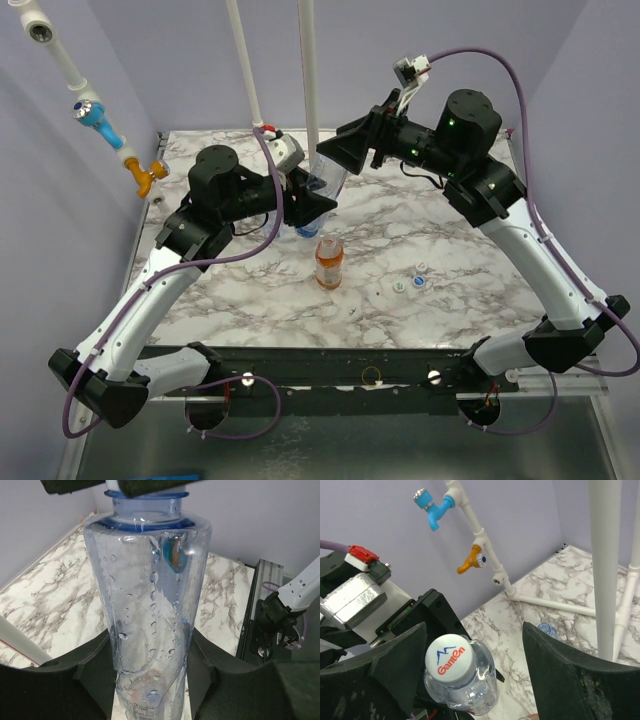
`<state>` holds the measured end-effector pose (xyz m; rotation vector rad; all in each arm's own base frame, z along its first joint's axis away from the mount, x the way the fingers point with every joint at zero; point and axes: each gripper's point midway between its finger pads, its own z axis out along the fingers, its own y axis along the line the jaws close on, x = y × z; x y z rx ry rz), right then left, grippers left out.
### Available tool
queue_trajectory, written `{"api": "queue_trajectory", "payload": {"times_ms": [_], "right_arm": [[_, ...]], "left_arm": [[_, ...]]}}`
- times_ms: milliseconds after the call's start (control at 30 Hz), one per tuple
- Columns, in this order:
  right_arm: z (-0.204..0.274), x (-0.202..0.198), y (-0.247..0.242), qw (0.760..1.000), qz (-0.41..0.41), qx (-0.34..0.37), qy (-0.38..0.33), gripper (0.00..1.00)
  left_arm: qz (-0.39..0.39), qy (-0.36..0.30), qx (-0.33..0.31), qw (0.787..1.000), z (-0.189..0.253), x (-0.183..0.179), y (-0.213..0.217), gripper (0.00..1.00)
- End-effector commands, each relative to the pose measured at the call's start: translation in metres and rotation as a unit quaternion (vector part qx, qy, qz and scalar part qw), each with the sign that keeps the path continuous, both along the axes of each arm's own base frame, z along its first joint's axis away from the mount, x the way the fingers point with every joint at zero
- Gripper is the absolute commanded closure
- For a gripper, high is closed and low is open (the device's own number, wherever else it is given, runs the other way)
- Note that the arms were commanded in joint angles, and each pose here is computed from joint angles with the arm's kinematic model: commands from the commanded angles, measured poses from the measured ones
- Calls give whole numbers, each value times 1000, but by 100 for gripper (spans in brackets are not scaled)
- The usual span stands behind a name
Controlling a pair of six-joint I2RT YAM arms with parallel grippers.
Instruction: Unscrew the bottle caps
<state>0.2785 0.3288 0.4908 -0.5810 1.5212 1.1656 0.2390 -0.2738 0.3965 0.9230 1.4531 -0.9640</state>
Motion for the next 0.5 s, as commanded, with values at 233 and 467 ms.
{"api": "queue_trajectory", "payload": {"times_ms": [233, 467], "right_arm": [[11, -7, -4, 1000, -4, 28, -15, 63], [-2, -5, -1, 1000, -1, 19, -2, 42]], "left_arm": [[8, 2, 6, 1000, -10, 5, 1, 100], [3, 4, -1, 1000, -6, 2, 0, 100]]}}
